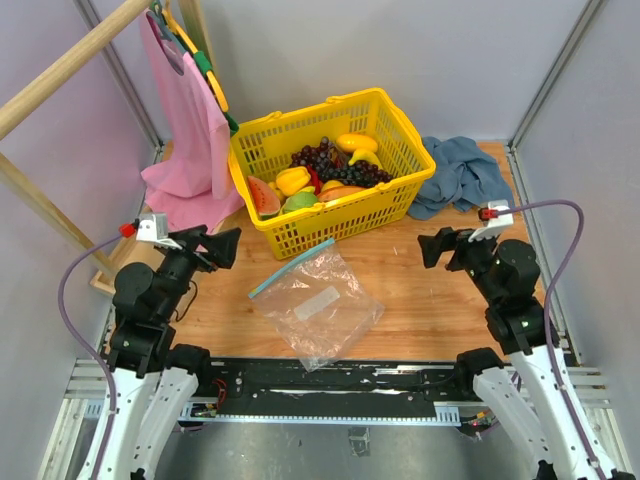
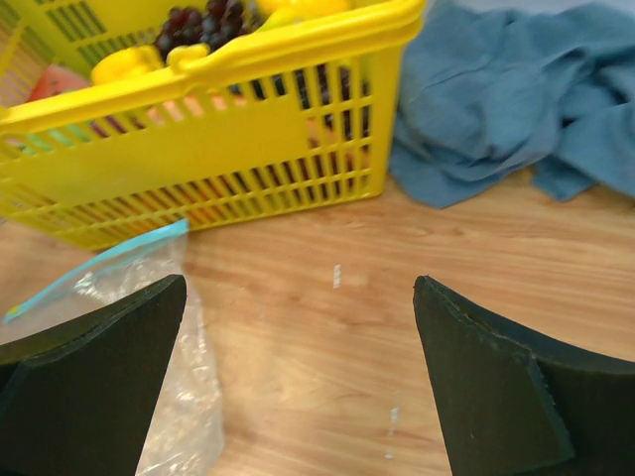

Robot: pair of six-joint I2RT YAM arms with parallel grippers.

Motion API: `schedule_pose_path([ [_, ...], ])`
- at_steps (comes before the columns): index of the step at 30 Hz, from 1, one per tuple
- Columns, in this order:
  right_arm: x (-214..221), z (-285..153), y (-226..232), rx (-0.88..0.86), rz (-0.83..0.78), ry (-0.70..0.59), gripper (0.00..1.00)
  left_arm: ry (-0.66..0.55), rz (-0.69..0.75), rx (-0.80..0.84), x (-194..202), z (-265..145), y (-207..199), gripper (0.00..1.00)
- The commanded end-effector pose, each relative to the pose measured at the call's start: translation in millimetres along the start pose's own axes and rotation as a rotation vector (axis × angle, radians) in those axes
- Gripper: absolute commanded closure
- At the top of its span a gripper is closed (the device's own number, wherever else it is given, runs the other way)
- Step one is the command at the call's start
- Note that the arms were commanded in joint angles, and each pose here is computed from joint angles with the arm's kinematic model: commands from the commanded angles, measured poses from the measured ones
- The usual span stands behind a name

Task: Place the food in the zip-top bag and seal the zipper
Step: Pick up the zipper food storage bag at the center of the board.

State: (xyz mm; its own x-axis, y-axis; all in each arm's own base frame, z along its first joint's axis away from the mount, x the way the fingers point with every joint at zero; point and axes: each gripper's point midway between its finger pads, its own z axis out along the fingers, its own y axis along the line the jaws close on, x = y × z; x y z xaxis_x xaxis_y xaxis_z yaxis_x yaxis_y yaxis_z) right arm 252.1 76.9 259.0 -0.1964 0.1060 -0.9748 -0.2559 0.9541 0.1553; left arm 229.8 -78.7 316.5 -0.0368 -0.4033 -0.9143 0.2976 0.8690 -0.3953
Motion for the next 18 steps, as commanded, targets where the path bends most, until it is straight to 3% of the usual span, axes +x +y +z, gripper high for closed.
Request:
schedule_pose_path([
  [1,22,5,44,-0.217,0.113,0.111,0.01,0.133,-0.127,-0.064,33,1,10,0.01],
  [7,77,23,72,-0.338,0.155,0.333,0.01,0.306,-0.223,-0.143,88,3,28,0.01],
  [18,183,32,125,-0.359,0.018,0.711,0.04,0.502,-0.341,-0.197,164,3,46,0.01],
])
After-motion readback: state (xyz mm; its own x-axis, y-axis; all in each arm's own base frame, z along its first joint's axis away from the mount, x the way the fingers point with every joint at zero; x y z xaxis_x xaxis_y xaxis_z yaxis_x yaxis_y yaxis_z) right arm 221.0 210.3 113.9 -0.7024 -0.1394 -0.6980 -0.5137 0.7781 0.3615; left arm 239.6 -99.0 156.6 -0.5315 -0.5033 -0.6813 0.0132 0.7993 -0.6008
